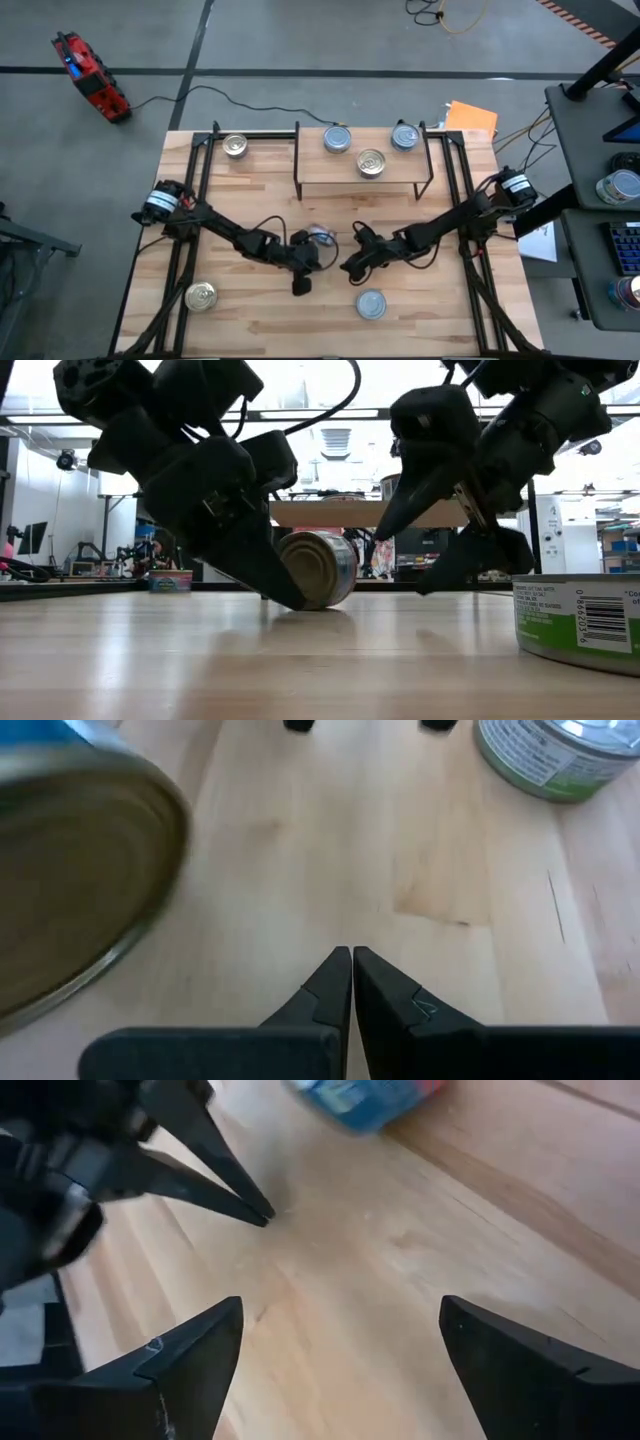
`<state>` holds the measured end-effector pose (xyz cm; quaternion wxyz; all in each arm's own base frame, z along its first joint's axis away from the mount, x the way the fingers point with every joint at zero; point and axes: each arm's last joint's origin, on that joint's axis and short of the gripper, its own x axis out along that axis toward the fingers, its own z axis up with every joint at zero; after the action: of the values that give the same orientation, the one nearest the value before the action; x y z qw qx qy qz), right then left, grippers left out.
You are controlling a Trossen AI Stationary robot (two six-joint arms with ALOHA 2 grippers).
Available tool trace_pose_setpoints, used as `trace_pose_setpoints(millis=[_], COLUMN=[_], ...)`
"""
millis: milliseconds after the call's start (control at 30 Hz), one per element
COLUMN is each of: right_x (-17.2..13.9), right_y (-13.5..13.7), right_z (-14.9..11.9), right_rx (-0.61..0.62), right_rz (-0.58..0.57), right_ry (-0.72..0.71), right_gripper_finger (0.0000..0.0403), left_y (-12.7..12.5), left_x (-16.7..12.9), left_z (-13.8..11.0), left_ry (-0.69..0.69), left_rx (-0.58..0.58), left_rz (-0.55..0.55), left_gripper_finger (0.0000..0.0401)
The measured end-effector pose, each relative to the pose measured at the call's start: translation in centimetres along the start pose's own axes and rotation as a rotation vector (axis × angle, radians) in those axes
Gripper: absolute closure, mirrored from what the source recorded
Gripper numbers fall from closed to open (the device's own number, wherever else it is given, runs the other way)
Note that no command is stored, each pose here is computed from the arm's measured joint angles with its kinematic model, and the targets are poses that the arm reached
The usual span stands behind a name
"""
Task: Stack canned seafood by type on shelf
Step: Stack the blue-pink tuna can on top of the other blue-pink tuna can
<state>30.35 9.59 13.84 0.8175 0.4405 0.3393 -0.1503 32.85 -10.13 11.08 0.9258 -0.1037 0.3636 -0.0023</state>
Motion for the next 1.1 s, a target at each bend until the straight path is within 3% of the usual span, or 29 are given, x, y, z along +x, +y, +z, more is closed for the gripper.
trace_pose_setpoints(millis=[167, 267, 433, 500, 633, 867, 1100], right_x=[-1.0, -1.5, -1.9, -2.3, -3.0, -2.1, -0.5], right_y=[0.4, 0.8, 3.1, 3.9, 5.0, 4.7, 4.1], right_z=[0.8, 1.5, 3.3, 4.1, 6.3, 9.3, 9.8], right_rx=[-0.002, -0.079, -0.415, -0.535, -0.669, -0.692, -0.742], right_rz=[0.011, 0.001, -0.055, -0.138, -0.285, -0.234, -0.233], right_ry=[-0.029, -0.068, -0.075, -0.068, -0.083, 0.001, 0.036], right_gripper_finger=[0.0090, 0.0103, 0.0118, 0.0121, 0.0117, 0.0088, 0.0067], left_y=[-0.4, -0.9, -1.6, -1.6, -1.5, -1.6, -1.6], left_x=[-0.1, -0.6, -2.2, -3.0, -4.7, -7.1, -8.3], left_z=[-0.1, 0.0, 0.5, 1.0, 1.7, 2.7, 3.1], left_ry=[0.013, 0.036, 0.047, 0.041, 0.033, -0.005, -0.019], left_rx=[-0.003, -0.025, -0.025, -0.024, -0.026, -0.024, -0.025], left_rz=[-0.036, -0.096, -0.114, -0.104, -0.078, -0.054, -0.057], left_gripper_finger=[0.0401, 0.0401, 0.0401, 0.0401, 0.0401, 0.0401, 0.0401])
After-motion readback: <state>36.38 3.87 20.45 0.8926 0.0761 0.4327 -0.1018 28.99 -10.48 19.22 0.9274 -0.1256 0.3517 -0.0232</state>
